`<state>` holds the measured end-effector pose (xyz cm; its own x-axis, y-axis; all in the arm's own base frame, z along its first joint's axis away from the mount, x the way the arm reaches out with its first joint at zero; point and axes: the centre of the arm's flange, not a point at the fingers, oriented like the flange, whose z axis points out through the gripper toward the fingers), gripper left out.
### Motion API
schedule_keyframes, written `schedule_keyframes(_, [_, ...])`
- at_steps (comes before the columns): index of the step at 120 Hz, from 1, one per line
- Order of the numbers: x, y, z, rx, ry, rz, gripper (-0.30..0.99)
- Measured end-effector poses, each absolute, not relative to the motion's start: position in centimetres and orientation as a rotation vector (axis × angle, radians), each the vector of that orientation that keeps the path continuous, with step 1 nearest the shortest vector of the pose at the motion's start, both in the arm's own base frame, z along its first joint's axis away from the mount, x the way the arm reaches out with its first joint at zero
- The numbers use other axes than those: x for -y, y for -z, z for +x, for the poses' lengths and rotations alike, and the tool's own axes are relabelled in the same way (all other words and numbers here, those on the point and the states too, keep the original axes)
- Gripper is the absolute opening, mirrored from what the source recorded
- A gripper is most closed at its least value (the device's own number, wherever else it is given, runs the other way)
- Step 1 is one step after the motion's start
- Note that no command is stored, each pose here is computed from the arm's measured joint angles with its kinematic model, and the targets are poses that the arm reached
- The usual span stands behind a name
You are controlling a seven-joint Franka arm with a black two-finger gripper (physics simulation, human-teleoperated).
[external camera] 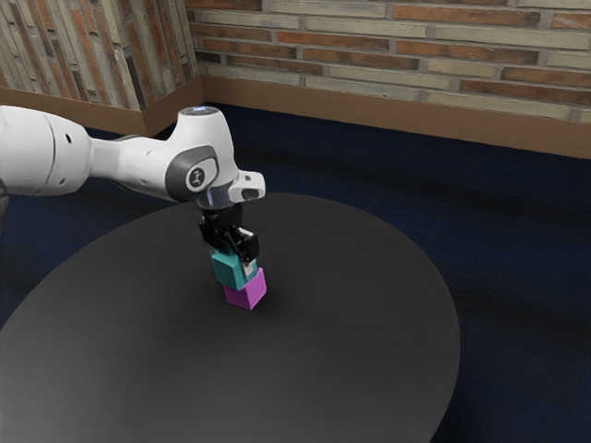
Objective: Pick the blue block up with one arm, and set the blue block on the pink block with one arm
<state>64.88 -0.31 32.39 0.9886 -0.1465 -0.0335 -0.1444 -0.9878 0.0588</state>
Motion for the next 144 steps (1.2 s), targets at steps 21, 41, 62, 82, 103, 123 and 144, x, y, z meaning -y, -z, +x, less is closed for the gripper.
schedule_keyframes(21, [0.1,-32.2,65.4,0.265,0.063,3.069,0.57])
schedule_keyframes(41, [0.0,-33.1,65.9,0.315,0.056,3.079,0.63])
schedule_keyframes(62, [-0.2,-35.5,66.5,0.349,0.032,3.09,0.67])
schedule_keyframes(82, [2.5,-44.0,65.4,0.441,-0.074,3.126,0.68])
schedule_keyframes(103, [8.3,-54.2,57.8,0.629,-0.136,3.19,0.69])
schedule_keyframes(123, [10.9,-59.0,50.6,0.782,-0.107,3.234,0.69])
schedule_keyframes(144, [16.2,-61.4,45.3,0.999,-0.037,3.224,0.69])
